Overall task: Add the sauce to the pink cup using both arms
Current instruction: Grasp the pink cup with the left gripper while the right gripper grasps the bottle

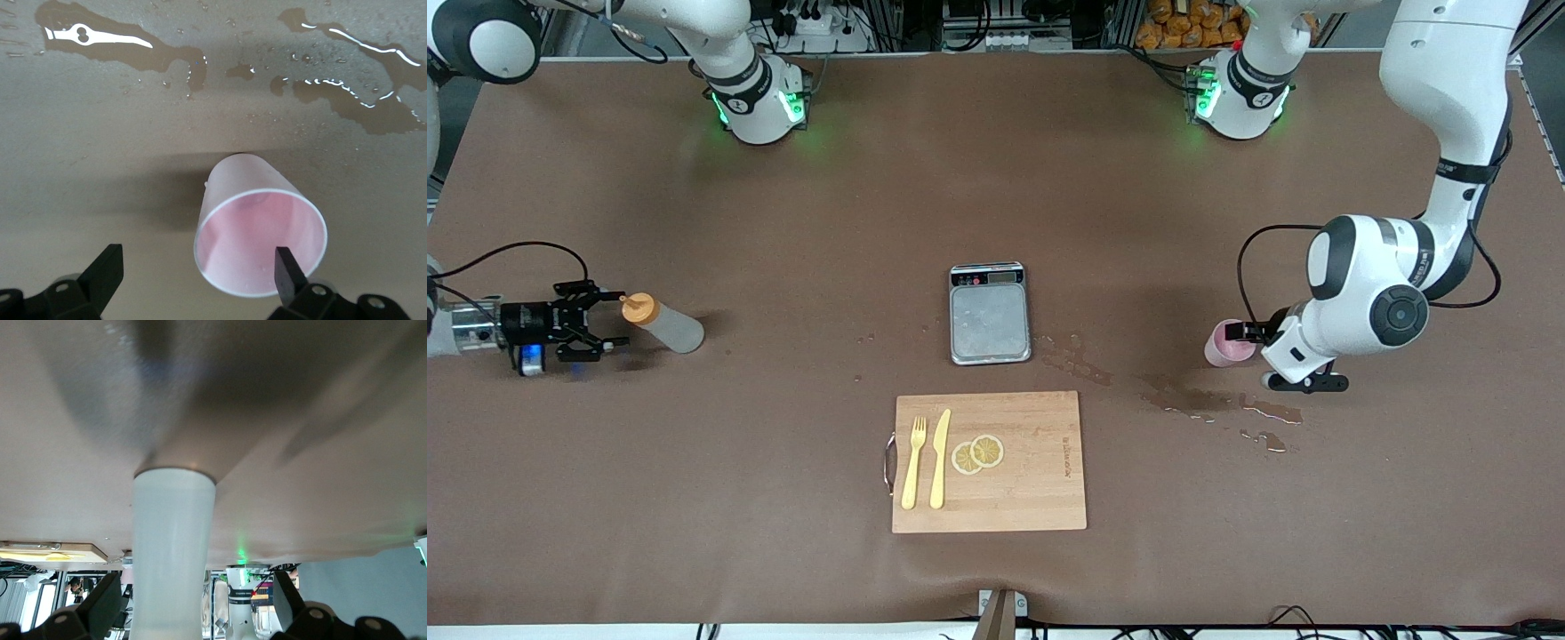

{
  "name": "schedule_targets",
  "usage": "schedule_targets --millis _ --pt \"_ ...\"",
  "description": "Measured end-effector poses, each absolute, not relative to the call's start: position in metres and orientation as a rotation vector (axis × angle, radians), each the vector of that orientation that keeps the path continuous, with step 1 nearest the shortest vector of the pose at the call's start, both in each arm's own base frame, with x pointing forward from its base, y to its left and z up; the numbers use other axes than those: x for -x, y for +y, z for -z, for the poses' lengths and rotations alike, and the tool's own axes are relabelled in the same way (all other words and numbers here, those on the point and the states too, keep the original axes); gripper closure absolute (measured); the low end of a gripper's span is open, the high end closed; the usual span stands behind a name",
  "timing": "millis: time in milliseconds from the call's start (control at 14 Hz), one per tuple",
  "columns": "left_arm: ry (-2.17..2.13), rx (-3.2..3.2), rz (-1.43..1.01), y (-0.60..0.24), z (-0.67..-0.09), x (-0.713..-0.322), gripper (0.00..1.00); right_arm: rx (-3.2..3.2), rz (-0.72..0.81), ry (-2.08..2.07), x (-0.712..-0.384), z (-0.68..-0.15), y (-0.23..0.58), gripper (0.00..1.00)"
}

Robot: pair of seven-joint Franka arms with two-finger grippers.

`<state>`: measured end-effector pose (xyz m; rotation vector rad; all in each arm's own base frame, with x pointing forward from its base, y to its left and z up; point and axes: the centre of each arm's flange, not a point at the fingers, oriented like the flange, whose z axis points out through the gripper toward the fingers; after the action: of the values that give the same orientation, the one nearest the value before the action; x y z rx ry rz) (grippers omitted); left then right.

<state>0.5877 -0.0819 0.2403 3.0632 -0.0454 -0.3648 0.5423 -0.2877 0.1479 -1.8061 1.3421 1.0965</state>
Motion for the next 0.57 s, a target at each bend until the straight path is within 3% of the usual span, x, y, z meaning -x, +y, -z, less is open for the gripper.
schedule_targets --millis 286,571 --pt "-0.050 -3.063 0.369 -0.083 -0.226 -0.589 0.00 1.784 -1.132 1.320 -0.542 -0.135 -0.278 0.00" --pt "-0.052 -3.060 0.395 -0.083 -0.211 -0.587 0.37 1.783 -1.159 1.280 -0.549 -0.135 -0.258 0.00"
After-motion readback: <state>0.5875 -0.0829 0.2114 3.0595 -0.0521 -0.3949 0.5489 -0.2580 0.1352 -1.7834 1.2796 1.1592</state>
